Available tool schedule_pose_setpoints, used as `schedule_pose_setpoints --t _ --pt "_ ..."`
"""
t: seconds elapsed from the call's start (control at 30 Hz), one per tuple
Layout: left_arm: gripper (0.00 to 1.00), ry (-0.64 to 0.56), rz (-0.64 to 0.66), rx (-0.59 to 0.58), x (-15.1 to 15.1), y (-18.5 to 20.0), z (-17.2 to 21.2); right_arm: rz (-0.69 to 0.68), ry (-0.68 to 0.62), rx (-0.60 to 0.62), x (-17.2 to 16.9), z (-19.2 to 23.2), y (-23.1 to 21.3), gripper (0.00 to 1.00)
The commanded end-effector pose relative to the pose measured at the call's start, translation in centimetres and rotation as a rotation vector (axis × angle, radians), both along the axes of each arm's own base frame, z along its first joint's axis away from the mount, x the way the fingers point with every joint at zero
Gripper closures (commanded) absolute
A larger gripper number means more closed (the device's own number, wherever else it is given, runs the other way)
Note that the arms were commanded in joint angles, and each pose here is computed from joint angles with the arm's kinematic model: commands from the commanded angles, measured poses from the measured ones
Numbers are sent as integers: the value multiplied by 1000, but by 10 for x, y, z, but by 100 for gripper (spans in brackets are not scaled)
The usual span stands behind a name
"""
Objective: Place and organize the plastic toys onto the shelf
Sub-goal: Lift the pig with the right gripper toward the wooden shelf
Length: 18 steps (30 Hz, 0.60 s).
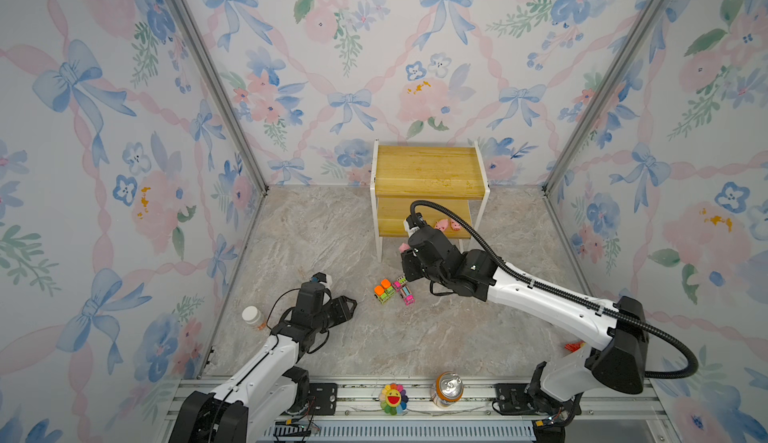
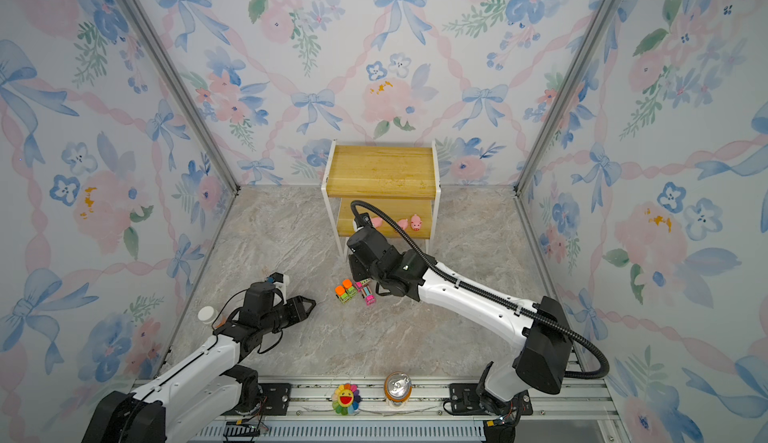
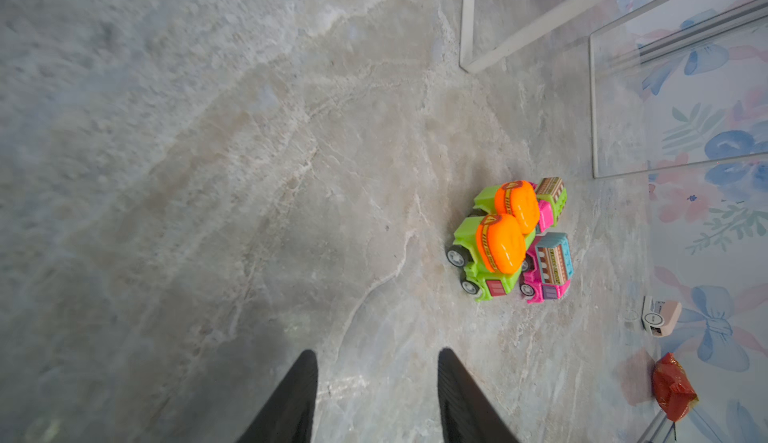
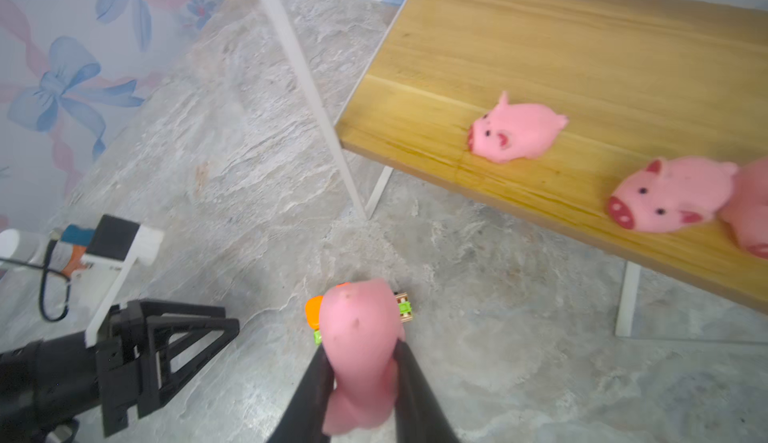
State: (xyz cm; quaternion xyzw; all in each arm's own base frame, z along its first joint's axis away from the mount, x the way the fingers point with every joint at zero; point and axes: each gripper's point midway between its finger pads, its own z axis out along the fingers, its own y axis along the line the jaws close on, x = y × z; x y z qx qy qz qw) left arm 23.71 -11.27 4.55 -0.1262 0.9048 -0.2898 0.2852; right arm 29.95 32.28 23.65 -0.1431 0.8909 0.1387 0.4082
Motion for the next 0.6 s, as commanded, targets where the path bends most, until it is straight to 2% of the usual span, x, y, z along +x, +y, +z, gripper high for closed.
schedule_pose_setpoints --t 0.0,0.23,0.57 --pt "52 -39 -18 -13 6 -3 10 -156 -9 -4 22 -2 -15 73" --pt "52 -34 -11 -14 6 -2 9 -196 -18 -10 43 -13 -1 73" --pt "52 -31 -10 -12 5 -2 8 -283 -64 109 60 -22 15 73"
